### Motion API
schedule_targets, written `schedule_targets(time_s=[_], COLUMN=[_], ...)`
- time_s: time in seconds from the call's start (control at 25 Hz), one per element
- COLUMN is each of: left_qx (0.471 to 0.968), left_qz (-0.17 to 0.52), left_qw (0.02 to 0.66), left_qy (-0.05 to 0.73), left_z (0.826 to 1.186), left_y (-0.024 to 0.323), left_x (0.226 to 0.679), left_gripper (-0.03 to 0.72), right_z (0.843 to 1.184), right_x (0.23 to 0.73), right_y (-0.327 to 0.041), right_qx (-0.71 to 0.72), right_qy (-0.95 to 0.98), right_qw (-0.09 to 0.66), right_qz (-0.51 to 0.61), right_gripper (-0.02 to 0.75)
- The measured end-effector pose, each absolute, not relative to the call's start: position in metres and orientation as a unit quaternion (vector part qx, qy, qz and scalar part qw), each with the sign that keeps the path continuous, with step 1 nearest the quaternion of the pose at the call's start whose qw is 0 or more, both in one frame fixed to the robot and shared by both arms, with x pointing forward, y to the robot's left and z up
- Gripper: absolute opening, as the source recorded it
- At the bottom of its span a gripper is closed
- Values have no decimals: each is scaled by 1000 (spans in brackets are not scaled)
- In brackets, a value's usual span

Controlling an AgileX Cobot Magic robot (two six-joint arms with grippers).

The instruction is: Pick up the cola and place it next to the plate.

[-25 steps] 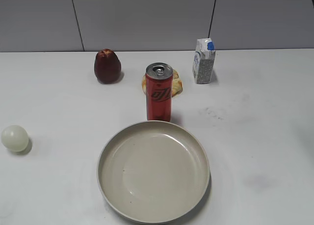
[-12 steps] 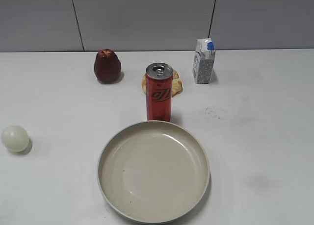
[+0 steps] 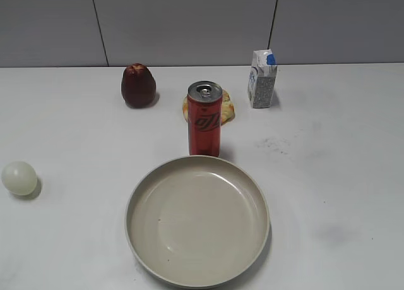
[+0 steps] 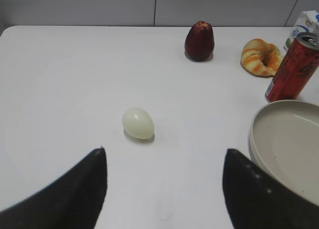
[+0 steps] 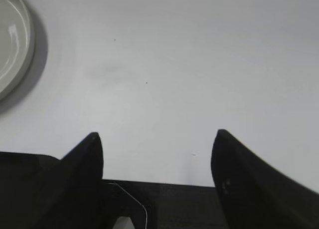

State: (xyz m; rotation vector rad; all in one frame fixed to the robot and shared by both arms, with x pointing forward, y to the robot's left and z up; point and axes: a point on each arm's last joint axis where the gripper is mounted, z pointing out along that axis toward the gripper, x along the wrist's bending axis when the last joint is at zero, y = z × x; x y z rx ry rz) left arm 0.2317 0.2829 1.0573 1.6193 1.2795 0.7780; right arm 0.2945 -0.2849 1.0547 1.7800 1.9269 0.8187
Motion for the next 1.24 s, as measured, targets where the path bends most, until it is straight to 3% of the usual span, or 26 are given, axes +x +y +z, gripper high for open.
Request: schedule_targets(time_s=[0.48,1.24], left_qx=[655,655], left_qz=[315,314], left_qw=[451,451], left_qy=[518,518], left_z=[1057,1057], left_y=[283,283], left_x=[232,232], left_gripper=[552,552], right_z=[1052,1053], right_x=[255,233], right_y=[-290,-292], right_qx=[596,570], right_qy=[653,629], right_qw=[272,312], right_qz=[380,426], right_gripper=[510,510])
